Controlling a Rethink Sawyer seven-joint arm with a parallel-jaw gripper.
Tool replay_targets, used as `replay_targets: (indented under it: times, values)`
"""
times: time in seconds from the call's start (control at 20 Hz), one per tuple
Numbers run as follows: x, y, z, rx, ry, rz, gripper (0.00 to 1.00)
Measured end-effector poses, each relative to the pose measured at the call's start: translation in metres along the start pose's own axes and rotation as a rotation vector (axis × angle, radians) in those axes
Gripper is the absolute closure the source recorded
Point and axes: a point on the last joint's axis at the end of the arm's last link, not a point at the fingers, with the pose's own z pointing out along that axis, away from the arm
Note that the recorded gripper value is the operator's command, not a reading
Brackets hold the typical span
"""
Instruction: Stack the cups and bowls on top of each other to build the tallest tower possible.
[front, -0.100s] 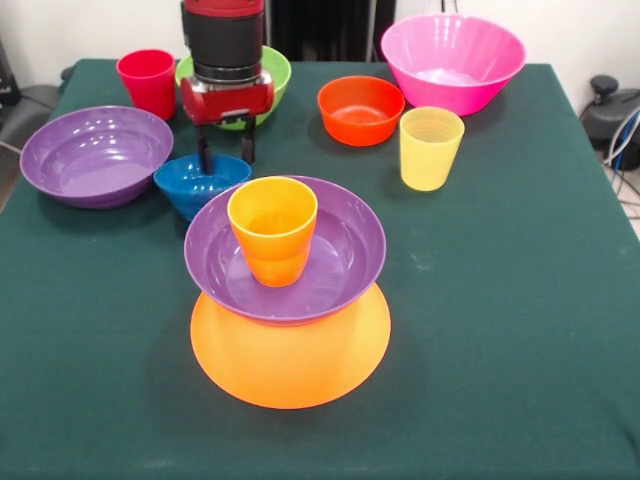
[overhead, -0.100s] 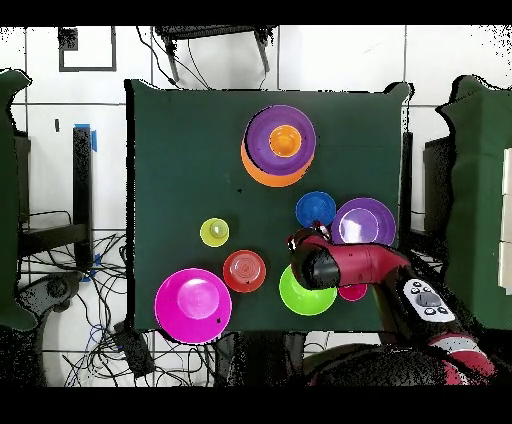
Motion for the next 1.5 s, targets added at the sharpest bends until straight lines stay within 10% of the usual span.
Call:
replay_targets:
  times: [0.05,0.1,1.15,1.2,1.5]
  values:
    - [0.000,0.001,0.002,-0.006,-0.002,0.004,0.00]
    - [0.000,0.004,0.005,-0.018,-0.006,0.008,1.00]
    - [-0.038,-0.011,-0.020,0.027,-0.070,0.000,1.00]
    - [-0.043,-0.014,-0.025,0.039,-0.077,0.000,0.00]
    - [-0.053,-0.022,-0.034,0.054,-0.094,0.012,0.00]
